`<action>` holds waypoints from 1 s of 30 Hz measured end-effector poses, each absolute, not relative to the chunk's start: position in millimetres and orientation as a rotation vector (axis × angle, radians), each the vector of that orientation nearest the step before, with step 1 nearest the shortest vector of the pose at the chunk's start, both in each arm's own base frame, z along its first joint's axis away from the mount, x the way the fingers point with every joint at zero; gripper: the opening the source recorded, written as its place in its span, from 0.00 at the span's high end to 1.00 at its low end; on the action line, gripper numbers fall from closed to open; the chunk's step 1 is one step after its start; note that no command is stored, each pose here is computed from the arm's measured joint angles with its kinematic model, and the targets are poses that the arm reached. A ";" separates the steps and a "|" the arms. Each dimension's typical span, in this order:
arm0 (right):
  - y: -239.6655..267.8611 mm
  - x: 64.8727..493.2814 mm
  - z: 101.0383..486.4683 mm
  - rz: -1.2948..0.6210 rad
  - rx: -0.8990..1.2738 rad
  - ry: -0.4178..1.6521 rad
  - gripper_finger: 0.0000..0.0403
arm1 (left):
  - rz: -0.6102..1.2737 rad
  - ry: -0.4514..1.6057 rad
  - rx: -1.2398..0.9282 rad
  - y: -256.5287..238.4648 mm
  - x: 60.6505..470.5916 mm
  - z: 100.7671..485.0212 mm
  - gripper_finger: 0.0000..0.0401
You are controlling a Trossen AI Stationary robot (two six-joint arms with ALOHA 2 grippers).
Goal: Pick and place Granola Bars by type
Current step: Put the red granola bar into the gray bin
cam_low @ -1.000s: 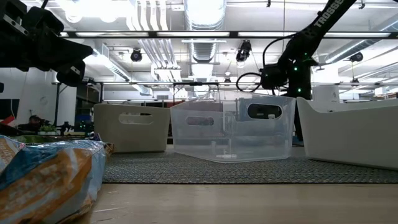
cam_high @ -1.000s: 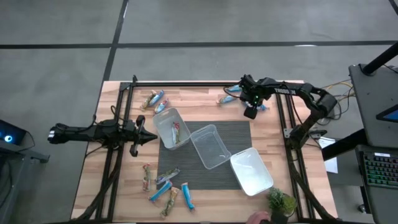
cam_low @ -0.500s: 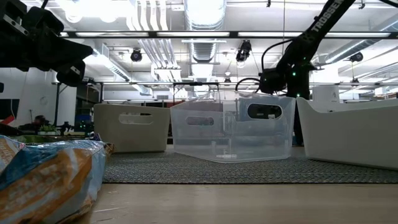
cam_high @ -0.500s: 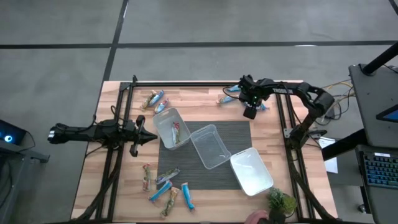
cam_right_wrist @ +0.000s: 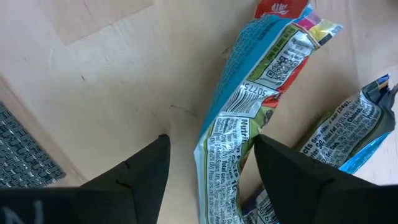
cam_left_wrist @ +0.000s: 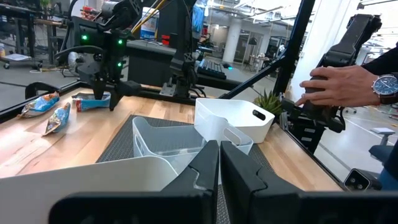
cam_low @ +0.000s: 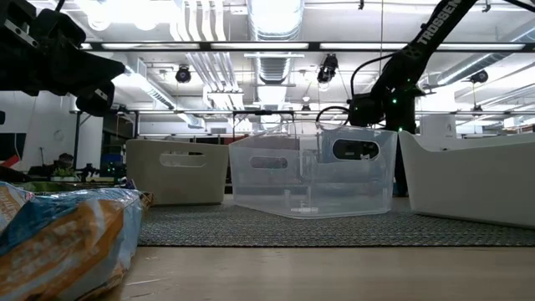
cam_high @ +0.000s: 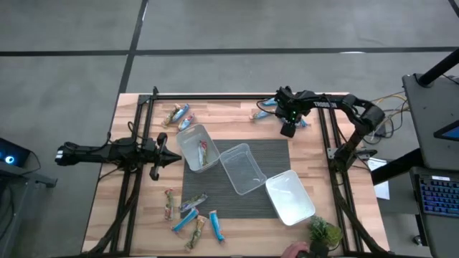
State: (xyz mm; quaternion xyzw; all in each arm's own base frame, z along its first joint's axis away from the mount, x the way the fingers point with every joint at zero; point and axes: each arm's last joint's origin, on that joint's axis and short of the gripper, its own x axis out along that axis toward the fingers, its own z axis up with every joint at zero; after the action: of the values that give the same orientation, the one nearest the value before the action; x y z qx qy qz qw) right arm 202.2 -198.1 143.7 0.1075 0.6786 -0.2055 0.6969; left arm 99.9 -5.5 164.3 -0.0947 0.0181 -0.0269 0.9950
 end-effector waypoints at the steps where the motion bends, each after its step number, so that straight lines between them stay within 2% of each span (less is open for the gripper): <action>1: -198.1 202.2 143.7 -0.458 0.240 1.514 0.46 | -0.054 0.036 -0.190 -5.5 99.9 164.2 1.00; 6: -198.2 202.3 143.6 -0.462 0.242 1.512 0.51 | -0.054 0.036 -0.190 -5.5 99.9 164.2 1.00; 20: -198.6 202.3 143.4 -0.467 0.243 1.512 0.78 | -0.054 0.036 -0.190 -5.5 99.9 164.3 1.00; 25: -197.7 202.0 145.7 -0.467 0.242 1.507 0.83 | -0.054 0.036 -0.190 -5.5 99.9 164.3 1.00; 30: -195.8 201.6 153.8 -0.475 0.229 1.479 0.83 | -0.054 0.036 -0.190 -5.5 99.9 164.3 1.00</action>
State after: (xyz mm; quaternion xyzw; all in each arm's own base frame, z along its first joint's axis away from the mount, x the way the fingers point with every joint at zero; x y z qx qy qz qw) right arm 201.6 -195.8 153.8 0.1033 0.6660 -0.2137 0.7072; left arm 99.9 -5.5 164.3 -0.0947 0.0179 -0.0270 0.9950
